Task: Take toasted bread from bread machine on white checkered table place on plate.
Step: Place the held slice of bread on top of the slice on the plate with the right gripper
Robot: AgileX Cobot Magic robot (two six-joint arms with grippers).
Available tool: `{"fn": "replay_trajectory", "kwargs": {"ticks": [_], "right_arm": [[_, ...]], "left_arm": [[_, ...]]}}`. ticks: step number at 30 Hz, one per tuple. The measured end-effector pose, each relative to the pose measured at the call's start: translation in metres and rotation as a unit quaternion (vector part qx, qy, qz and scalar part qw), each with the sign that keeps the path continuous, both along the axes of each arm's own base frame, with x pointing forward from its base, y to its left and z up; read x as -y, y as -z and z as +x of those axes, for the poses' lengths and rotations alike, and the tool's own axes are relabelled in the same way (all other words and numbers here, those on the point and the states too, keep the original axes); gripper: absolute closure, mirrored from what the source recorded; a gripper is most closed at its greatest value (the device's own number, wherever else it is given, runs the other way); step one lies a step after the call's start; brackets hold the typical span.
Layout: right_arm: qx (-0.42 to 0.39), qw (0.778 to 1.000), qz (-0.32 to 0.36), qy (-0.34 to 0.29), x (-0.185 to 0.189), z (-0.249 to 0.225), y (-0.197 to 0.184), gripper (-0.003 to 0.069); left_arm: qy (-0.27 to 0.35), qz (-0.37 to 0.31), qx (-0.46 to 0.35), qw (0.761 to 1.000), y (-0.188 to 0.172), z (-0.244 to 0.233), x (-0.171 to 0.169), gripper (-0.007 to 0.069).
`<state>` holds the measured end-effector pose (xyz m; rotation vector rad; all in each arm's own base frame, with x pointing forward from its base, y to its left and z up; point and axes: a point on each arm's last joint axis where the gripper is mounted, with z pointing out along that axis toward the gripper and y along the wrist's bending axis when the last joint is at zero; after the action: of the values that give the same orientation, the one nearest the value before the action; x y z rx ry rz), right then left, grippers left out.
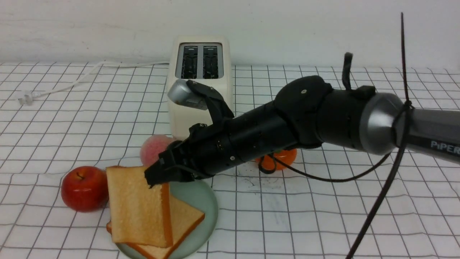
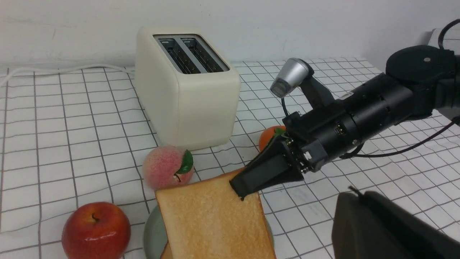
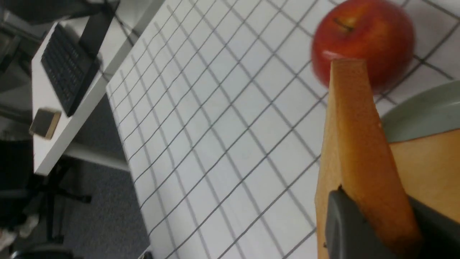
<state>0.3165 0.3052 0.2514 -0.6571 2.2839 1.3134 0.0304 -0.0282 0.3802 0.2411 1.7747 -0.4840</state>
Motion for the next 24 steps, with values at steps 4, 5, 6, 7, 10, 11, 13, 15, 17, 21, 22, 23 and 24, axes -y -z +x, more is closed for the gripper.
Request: {"fn": "replay_trajectory", "kwargs": {"ticks": [4, 5, 6, 7, 10, 11, 13, 15, 17, 21, 22, 23, 24], "right_arm": [[-0.021, 1.0, 0.004, 0.02, 0.006, 0.01, 0.008, 0.0537], [-0.029, 0.999, 0.003, 0.023, 0.005, 0.011, 0.012, 0.0537], [-0.035, 0.999, 0.002, 0.026, 0.005, 0.012, 0.014, 0.0537], [-0.04, 0.999, 0.001, 0.028, 0.005, 0.013, 0.017, 0.0537], [-0.044, 0.999, -0.004, 0.028, 0.005, 0.013, 0.02, 0.0518], [-0.042, 0.999, -0.008, 0.026, 0.006, 0.013, 0.021, 0.0498], [-0.035, 0.999, -0.019, 0.022, 0.009, 0.015, 0.022, 0.0437], [-0.03, 0.999, -0.034, 0.016, 0.014, 0.017, 0.025, 0.0341], [-0.032, 0.999, -0.04, 0.018, 0.018, 0.019, 0.026, 0.0286], [-0.063, 0.996, -0.056, 0.037, 0.034, 0.027, 0.029, 0.0147], [-0.077, 0.994, -0.066, 0.039, 0.042, 0.031, 0.031, 0.012], [-0.083, 0.993, -0.072, 0.039, 0.046, 0.031, 0.031, 0.0117], [-0.084, 0.993, -0.075, 0.037, 0.047, 0.031, 0.031, 0.0117]], "left_arm": [[0.0, 0.0, -0.001, 1.0, 0.0, 0.0, 0.0, 0.0638], [0.0, 0.0, -0.001, 1.0, 0.0, 0.0, 0.0, 0.0638], [0.0, 0.0, -0.001, 1.0, 0.0, 0.0, 0.0, 0.0638], [0.0, 0.0, -0.001, 1.0, 0.0, 0.0, 0.0, 0.0638], [0.0, 0.0, -0.001, 1.0, 0.0, 0.0, 0.0, 0.0638], [0.0, 0.0, -0.001, 1.0, 0.0, 0.0, 0.0, 0.0638], [0.0, 0.0, -0.001, 1.0, 0.0, 0.0, 0.0, 0.0638], [0.0, 0.0, -0.001, 1.0, 0.0, 0.0, 0.0, 0.0638], [0.0, 0.0, -0.001, 1.0, 0.0, 0.0, 0.0, 0.0638], [0.0, 0.0, -0.001, 1.0, 0.0, 0.0, 0.0, 0.0638], [0.001, 0.0, -0.001, 1.0, 0.0, 0.0, 0.0, 0.0638], [0.001, 0.001, -0.003, 1.0, 0.0, 0.0, 0.0, 0.0638], [0.001, 0.001, -0.003, 1.0, 0.001, 0.0, 0.0, 0.0638]]}}
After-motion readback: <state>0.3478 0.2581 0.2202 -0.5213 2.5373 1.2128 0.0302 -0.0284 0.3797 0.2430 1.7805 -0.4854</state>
